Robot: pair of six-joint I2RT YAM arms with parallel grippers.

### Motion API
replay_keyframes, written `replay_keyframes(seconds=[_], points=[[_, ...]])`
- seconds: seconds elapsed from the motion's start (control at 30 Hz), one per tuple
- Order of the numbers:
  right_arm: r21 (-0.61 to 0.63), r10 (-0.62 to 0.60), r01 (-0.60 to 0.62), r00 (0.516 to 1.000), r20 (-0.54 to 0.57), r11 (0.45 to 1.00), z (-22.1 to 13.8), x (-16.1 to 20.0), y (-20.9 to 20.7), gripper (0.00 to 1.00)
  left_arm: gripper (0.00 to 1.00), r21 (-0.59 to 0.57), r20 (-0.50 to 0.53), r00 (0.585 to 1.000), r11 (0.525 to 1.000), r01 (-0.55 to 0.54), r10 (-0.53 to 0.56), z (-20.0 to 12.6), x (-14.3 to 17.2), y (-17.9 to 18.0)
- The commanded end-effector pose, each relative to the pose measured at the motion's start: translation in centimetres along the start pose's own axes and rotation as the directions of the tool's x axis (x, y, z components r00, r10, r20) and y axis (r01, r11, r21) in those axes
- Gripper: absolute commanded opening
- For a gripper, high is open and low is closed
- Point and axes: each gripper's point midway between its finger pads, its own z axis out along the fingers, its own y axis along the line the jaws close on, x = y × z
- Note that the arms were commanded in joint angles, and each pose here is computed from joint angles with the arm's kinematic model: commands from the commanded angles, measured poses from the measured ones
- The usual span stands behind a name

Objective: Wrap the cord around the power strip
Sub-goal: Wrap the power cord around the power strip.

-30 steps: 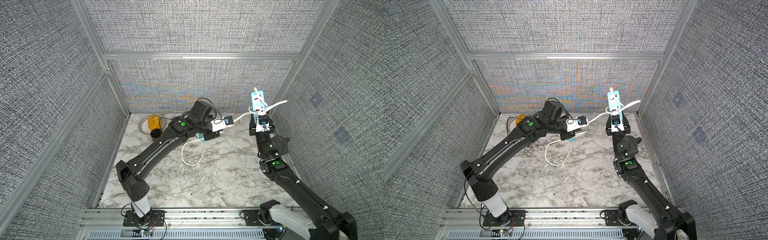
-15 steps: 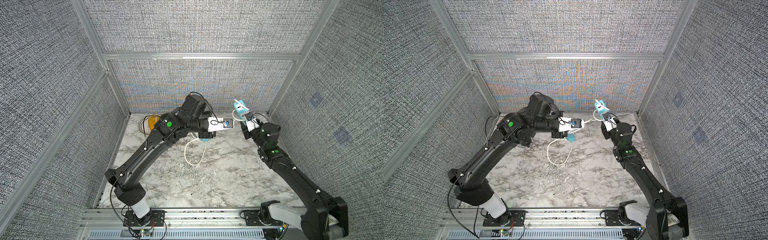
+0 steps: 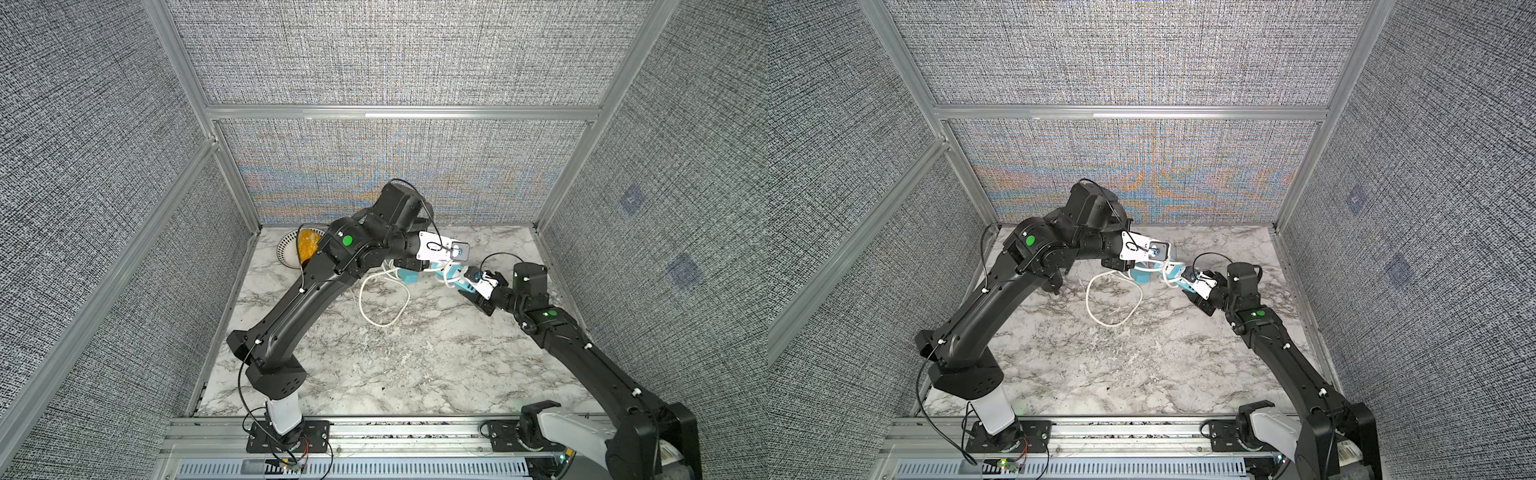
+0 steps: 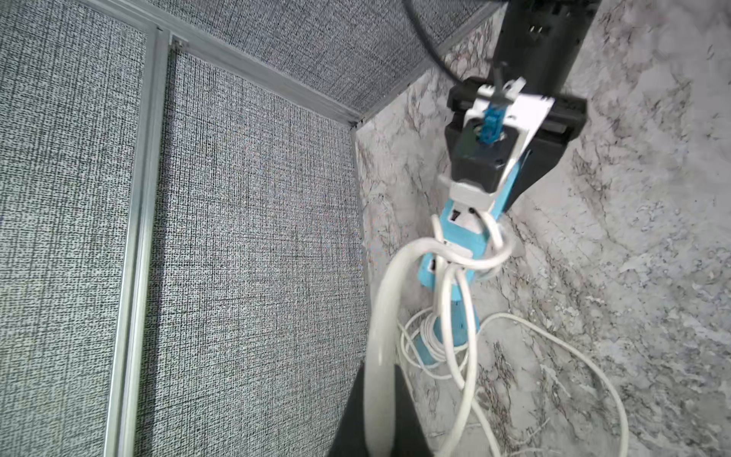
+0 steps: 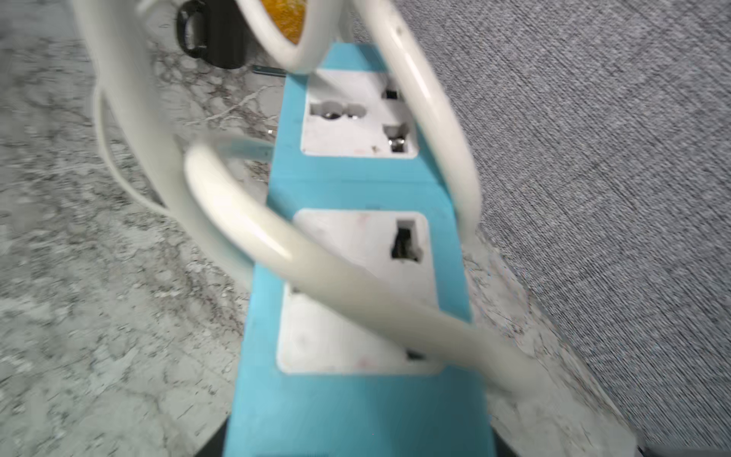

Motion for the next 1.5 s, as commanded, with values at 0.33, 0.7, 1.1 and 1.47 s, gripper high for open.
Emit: replay_keyframes(seconds=[0.33, 0.7, 1.1, 1.47], points=[[-0.305, -0.027, 0.055, 0.995, 0.094, 0.951, -0.1, -0.4, 6.5, 0.00, 0.00, -0.188, -0.160, 0.979, 0.970, -0.154, 0.125, -0.3, 2.0, 5.0], [-0.455, 0.076, 0.173, 0.875, 0.479, 0.874, -3.9, -8.2, 10.7, 0.00, 0.00, -0.175, -0.033, 0.997, 0.981, -0.078, 0.073, 3.3, 1.2, 5.2], [-0.040, -0.071, 0.165, 0.614, 0.786, 0.985, -11.6, -16.5, 6.4, 0.00, 0.00, 0.039, 0.151, 0.962, 0.974, 0.222, -0.226, 6.5, 1.3, 2.5], [0.183, -0.137, -0.072, 0.417, 0.899, 0.981, -15.0, -18.0, 1.9, 0.00, 0.06, 0.219, 0.265, 0.817, 0.857, 0.466, -0.512, 8.5, -1.0, 1.5]])
